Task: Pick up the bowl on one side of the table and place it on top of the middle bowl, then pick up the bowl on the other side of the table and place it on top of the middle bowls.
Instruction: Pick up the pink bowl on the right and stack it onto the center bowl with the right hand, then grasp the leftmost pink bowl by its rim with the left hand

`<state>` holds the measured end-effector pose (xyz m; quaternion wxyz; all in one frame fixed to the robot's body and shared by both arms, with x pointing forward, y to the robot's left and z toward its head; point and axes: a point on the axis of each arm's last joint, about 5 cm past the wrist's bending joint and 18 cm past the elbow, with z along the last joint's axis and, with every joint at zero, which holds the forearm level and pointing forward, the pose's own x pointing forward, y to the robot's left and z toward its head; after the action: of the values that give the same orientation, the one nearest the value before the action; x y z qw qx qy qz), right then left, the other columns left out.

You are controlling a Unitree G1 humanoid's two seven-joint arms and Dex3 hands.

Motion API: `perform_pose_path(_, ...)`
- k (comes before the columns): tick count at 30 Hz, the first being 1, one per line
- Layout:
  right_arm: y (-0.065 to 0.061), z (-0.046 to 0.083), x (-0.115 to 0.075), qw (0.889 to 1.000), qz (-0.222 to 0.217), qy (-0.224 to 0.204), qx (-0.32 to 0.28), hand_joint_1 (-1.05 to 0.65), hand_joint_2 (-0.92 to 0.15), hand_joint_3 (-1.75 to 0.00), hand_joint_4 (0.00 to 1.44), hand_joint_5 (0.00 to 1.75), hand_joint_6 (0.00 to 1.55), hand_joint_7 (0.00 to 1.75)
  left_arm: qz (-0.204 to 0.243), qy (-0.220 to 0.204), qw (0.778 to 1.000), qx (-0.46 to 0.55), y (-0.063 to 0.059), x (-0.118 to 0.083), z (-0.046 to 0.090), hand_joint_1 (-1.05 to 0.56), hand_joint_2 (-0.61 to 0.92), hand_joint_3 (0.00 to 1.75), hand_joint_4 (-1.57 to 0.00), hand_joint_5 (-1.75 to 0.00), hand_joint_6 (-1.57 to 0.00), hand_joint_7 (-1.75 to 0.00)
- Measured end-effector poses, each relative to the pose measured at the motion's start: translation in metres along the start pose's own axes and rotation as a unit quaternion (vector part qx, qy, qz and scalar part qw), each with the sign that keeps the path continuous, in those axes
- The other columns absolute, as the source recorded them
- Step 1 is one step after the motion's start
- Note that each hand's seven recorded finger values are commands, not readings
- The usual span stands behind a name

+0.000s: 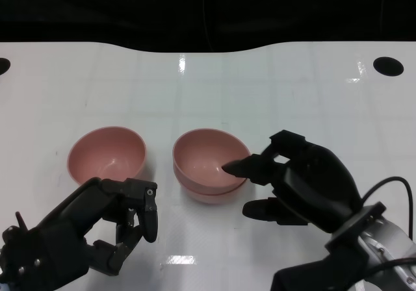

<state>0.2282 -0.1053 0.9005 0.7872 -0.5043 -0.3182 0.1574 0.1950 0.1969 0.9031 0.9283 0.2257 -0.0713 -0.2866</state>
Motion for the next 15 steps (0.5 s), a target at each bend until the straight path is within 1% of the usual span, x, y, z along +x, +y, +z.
perform_pose_path(2,-0.001,-0.001,-0.002,1.000,-0.003,0.000,0.004,-0.38,-0.88,-0.15,0.57,1.29,0.79,0.46,0.000,0.000,1.000,0.000,0.000,0.000,0.000,-0.15,0.33,1.47,-0.89,-1.75,-0.80,-1.60)
perform_pose_path(3,-0.002,-0.001,-0.004,1.000,-0.006,0.003,0.008,-0.34,-0.82,-0.25,0.63,1.34,0.82,0.58,0.000,-0.001,1.000,0.001,0.000,0.001,0.000,-0.14,0.33,1.47,-0.89,-1.75,-0.80,-1.60)
perform_pose_path(4,-0.003,-0.001,-0.007,1.000,-0.012,0.004,0.015,-0.33,-0.70,-0.49,0.65,1.35,0.80,0.68,0.000,-0.002,1.000,0.002,0.000,0.001,0.000,-0.14,0.33,1.48,-0.89,-1.75,-0.80,-1.60)
perform_pose_path(5,-0.005,-0.001,-0.011,1.000,-0.020,0.007,0.022,-0.31,-0.61,-0.65,0.67,1.37,0.80,0.74,0.000,-0.004,1.000,0.002,0.001,0.001,0.000,-0.14,0.33,1.48,-0.89,-1.75,-0.80,-1.60)
perform_pose_path(6,-0.008,0.000,-0.014,0.999,-0.028,0.010,0.030,-0.29,-0.54,-0.76,0.69,1.38,0.81,0.79,0.000,-0.005,1.000,0.003,0.001,0.001,0.000,-0.14,0.33,1.48,-0.90,-1.75,-0.80,-1.60)
perform_pose_path(8,-0.012,0.001,-0.020,0.998,-0.040,0.016,0.041,-0.27,-0.50,-0.84,0.71,1.38,0.81,0.82,0.000,-0.005,1.000,0.003,0.001,0.001,0.000,-0.14,0.33,1.48,-0.90,-1.75,-0.80,-1.60)
perform_pose_path(13,-0.013,0.001,-0.025,0.998,-0.037,0.026,0.047,-0.27,-0.48,-0.87,0.71,1.37,0.81,0.84,0.000,-0.005,1.000,0.003,0.001,0.001,0.001,-0.14,0.33,1.48,-0.90,-1.75,-0.80,-1.60)
perform_pose_path(14,-0.015,0.001,-0.027,0.997,-0.040,0.032,0.052,-0.18,-0.38,-0.98,0.80,1.42,0.86,0.87,0.001,-0.007,1.000,0.003,0.001,0.002,0.001,-0.14,0.33,1.47,-0.88,-1.74,-0.79,-1.59)
perform_pose_path(15,-0.018,0.002,-0.031,0.996,-0.047,0.035,0.062,-0.15,-0.34,-1.03,0.83,1.44,0.87,0.88,0.001,-0.006,1.000,0.002,0.001,0.002,0.001,-0.14,0.33,1.47,-0.87,-1.74,-0.79,-1.59)
